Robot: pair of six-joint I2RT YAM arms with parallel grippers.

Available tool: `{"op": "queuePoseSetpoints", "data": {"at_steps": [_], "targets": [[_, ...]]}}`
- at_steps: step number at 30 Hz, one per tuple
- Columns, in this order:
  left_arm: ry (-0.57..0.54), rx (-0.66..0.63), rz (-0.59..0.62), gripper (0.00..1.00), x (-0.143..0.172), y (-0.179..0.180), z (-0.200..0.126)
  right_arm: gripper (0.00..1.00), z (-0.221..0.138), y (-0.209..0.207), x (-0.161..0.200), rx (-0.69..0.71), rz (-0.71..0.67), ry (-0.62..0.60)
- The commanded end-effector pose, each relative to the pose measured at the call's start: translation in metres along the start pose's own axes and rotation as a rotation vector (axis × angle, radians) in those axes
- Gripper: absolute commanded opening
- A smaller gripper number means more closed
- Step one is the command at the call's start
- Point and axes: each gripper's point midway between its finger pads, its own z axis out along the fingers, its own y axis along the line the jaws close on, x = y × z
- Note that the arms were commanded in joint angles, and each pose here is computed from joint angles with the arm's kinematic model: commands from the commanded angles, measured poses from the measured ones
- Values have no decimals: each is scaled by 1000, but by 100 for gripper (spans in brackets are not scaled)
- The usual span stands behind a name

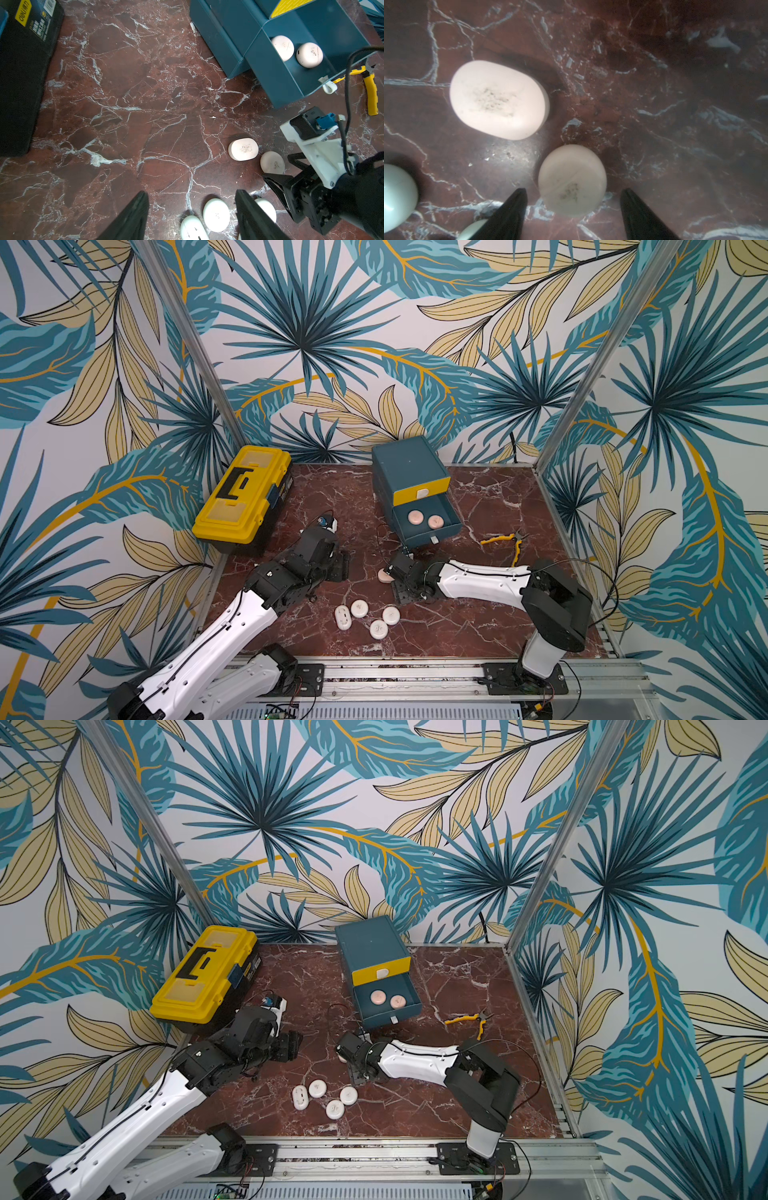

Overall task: Put the bluetooth earphones in the drawer according to color
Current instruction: Pick up the Bluetooth earphone from the center of the board.

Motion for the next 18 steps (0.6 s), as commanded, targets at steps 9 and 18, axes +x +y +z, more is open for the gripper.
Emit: {"op": "queuePoseSetpoints", "data": {"at_steps": [9,18], "targets": [[6,-7,4,71,3,1,7,73,12,-1,6,51,-26,45],[7,-7,8,71,2,1,7,66,17,-3,4,73,-36,41]]}}
